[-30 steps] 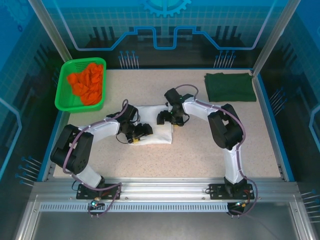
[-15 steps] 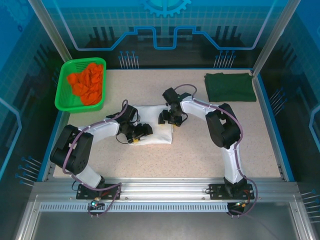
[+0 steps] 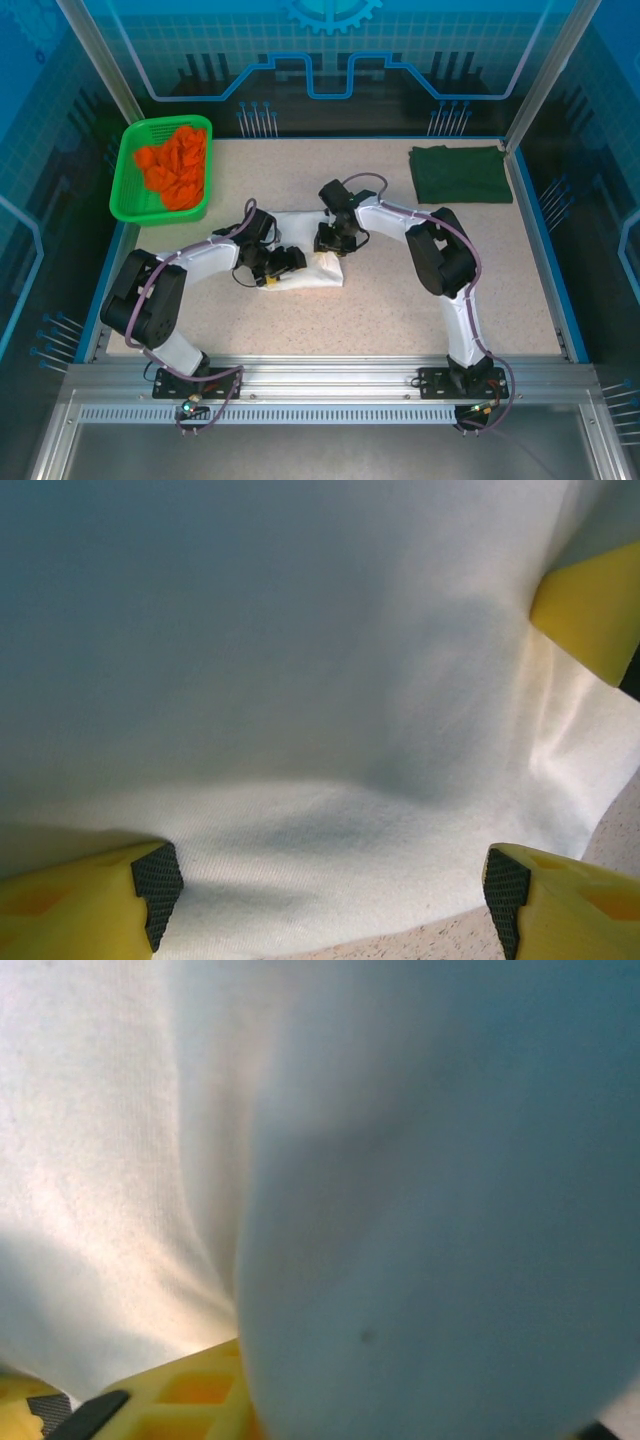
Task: Fold and stack the t-shirts
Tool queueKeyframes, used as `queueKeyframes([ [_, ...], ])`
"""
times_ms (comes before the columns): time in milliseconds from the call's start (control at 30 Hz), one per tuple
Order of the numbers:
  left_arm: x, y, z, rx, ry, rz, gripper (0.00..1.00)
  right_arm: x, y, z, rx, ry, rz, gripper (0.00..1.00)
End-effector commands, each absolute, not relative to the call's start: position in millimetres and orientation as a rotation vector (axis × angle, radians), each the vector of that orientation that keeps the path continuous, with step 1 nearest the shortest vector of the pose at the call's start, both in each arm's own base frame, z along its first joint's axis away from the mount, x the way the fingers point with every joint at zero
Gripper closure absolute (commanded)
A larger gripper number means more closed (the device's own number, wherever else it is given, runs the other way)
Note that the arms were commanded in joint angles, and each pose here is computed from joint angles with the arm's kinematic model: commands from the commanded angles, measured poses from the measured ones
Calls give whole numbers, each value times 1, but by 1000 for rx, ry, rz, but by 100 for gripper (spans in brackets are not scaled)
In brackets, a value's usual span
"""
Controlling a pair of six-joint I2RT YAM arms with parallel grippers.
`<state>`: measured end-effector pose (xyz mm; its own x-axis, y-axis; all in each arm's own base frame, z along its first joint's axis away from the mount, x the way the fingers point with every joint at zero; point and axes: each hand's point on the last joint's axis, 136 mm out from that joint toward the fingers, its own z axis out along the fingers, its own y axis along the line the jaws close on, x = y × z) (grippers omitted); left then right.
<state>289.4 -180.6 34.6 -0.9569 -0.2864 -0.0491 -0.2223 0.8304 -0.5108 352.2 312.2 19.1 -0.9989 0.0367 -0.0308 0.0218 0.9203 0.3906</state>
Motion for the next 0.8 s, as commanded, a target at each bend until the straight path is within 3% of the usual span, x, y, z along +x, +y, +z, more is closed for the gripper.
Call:
queueKeyframes([
  [0, 272, -160, 15, -462, 2989, -616, 17, 327, 326, -3, -6, 3130, 676, 76],
  [333, 306, -155, 75, -509, 2811, -685, 11, 361, 282, 19, -86, 3049, 327, 100],
  [533, 310, -156, 123, -542, 2664, -778, 9, 407, 239, 42, -101, 2948, 115, 100],
  [767, 267, -138, 107, -641, 2681, -752, 8, 463, 189, 85, -131, 2805, -7, 100],
])
